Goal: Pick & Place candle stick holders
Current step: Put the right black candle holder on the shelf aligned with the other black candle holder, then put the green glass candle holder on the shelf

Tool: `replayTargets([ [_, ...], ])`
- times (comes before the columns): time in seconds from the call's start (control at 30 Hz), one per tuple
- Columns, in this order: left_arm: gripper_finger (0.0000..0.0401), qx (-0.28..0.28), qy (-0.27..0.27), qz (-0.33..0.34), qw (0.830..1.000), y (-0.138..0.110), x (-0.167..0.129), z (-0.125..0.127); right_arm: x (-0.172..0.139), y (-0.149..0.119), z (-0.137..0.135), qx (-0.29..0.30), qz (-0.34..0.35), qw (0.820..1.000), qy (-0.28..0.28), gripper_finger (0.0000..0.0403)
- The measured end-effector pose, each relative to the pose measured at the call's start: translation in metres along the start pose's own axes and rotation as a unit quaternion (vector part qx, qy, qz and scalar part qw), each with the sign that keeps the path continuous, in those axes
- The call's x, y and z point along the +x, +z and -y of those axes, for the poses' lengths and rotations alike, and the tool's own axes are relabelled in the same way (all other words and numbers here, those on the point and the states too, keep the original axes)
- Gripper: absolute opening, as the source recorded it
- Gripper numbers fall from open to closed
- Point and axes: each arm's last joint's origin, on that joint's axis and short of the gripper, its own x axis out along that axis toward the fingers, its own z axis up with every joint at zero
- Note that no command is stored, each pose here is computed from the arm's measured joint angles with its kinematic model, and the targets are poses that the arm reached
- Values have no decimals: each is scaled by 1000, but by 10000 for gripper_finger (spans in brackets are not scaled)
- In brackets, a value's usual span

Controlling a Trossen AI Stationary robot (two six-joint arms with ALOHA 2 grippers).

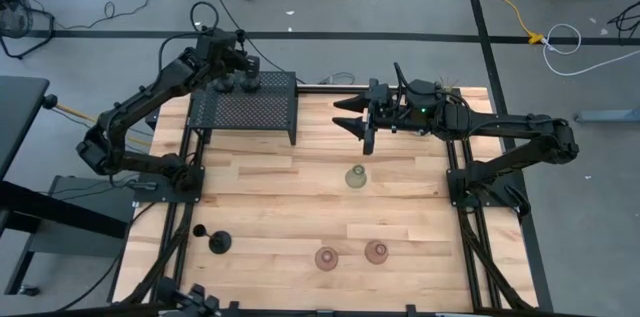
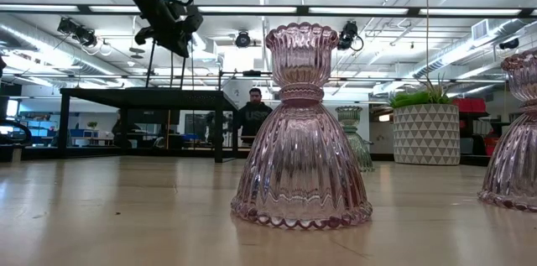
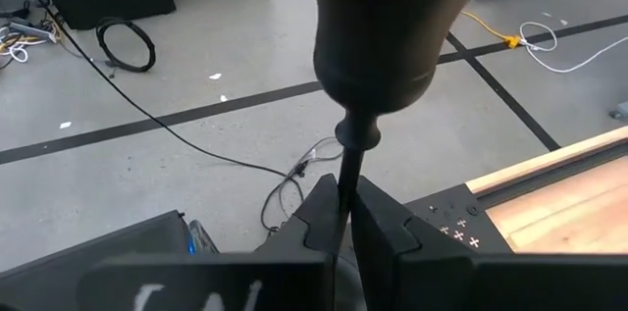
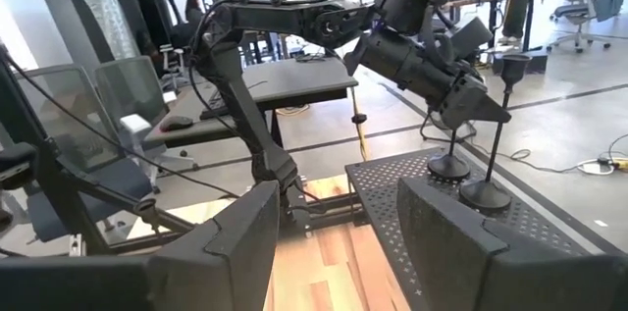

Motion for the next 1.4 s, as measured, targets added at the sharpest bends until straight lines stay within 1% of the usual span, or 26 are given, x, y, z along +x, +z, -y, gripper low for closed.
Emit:
replayTargets([
  [0.17,13,3,-10,-2,1000,-1,-2,3,0,0,0,0,0,1000,0,207],
  [0.4,36,-4,-10,-17,1000,-4,-3,5,0,0,0,0,0,1000,0,207],
  [0.63,30,3,1,-24,1000,-7,-9,6,0,0,0,1,0,1000,0,207],
  [0.9,44,7,19,-26,999,-8,-20,2,0,0,0,2,-1,1000,1,207],
  [1.07,45,14,27,-43,999,-12,-21,0,0,0,0,3,-1,1000,1,207],
  [1.4,46,12,28,-41,999,-12,-21,0,0,0,0,4,-1,1000,1,207],
])
